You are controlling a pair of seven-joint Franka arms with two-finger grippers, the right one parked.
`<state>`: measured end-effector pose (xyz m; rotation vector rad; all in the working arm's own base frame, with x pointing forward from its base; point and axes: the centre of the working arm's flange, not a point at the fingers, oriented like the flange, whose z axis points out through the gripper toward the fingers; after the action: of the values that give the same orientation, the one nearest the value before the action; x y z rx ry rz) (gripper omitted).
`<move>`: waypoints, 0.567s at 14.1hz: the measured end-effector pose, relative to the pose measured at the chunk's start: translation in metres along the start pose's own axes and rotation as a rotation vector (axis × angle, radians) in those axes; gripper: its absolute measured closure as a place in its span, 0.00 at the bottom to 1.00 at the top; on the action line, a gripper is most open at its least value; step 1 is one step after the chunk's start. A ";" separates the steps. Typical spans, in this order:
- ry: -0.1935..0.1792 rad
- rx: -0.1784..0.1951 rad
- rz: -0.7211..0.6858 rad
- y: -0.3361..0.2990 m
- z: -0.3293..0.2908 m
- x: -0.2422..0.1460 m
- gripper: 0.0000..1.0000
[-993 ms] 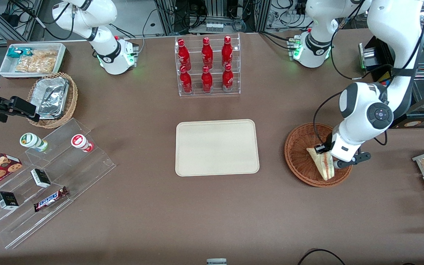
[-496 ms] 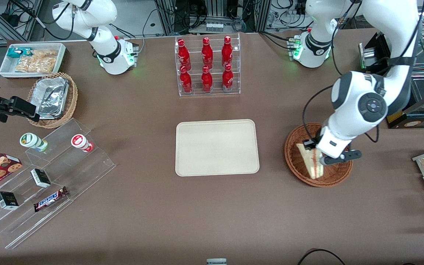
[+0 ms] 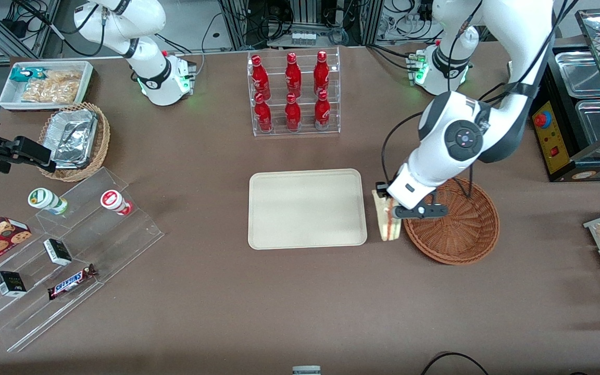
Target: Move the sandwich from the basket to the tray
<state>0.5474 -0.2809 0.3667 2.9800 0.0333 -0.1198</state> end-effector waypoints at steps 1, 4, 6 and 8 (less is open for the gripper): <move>-0.007 -0.004 0.020 0.012 0.008 -0.004 0.81; -0.025 -0.015 0.041 0.045 0.025 -0.015 0.85; -0.032 -0.025 0.050 0.066 0.032 -0.018 0.85; -0.050 -0.032 0.072 0.087 0.046 -0.022 0.85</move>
<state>0.5243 -0.3748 0.3371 2.9411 -0.0765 -0.1831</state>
